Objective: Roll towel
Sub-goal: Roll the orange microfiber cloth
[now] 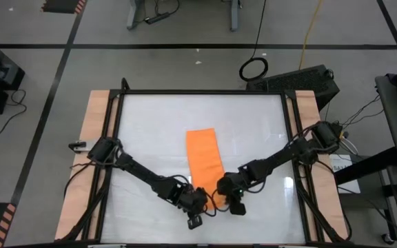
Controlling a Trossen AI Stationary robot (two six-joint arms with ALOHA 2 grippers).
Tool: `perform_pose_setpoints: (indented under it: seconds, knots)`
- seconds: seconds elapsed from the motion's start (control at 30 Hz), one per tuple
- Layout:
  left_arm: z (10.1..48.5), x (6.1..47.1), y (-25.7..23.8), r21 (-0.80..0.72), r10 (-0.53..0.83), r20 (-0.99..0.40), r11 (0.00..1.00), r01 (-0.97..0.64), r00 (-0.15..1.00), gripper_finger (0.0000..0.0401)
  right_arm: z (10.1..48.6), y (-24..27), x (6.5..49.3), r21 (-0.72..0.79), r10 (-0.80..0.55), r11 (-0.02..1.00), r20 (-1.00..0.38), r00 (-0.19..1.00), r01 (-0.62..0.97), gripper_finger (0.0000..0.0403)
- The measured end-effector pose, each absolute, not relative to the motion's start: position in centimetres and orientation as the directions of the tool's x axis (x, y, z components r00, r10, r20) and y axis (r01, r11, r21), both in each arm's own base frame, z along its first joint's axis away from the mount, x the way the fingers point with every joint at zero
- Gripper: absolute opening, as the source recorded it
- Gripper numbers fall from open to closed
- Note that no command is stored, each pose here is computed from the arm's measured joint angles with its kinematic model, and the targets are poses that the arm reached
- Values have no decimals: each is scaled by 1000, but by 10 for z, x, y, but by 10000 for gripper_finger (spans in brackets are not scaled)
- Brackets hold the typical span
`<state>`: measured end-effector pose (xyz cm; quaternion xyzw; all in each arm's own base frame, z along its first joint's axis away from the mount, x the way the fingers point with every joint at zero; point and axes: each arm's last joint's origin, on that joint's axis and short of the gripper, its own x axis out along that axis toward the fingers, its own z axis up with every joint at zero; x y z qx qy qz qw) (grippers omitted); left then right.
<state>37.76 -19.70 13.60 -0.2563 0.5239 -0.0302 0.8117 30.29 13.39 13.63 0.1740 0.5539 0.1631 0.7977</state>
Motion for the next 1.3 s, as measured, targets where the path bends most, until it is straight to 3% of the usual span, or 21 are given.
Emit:
perform_pose_setpoints:
  seconds: [0.53, 0.73, 0.93, 1.07, 1.3]
  knots:
    - [157, 382, -177, -521, -382, -809, 818, -245, 446, 12, 138, 118, 309, 577, 543, 816, -784, 300, 30, 0]
    - [158, 381, -178, -528, -403, -808, 818, -227, 430, 54, 138, 109, 310, 610, 571, 790, -771, 281, 70, 0]
    - [164, 379, -182, -508, -406, -799, 850, -139, 443, 139, 138, 102, 313, 626, 582, 775, -760, 288, 86, 0]
    - [173, 373, -189, -398, -330, -799, 917, -29, 502, 182, 139, 97, 315, 629, 581, 771, -757, 299, 96, 0]
    - [175, 360, -212, -140, -171, -788, 985, 99, 591, 192, 140, 87, 318, 660, 609, 744, -734, 301, 105, 0]
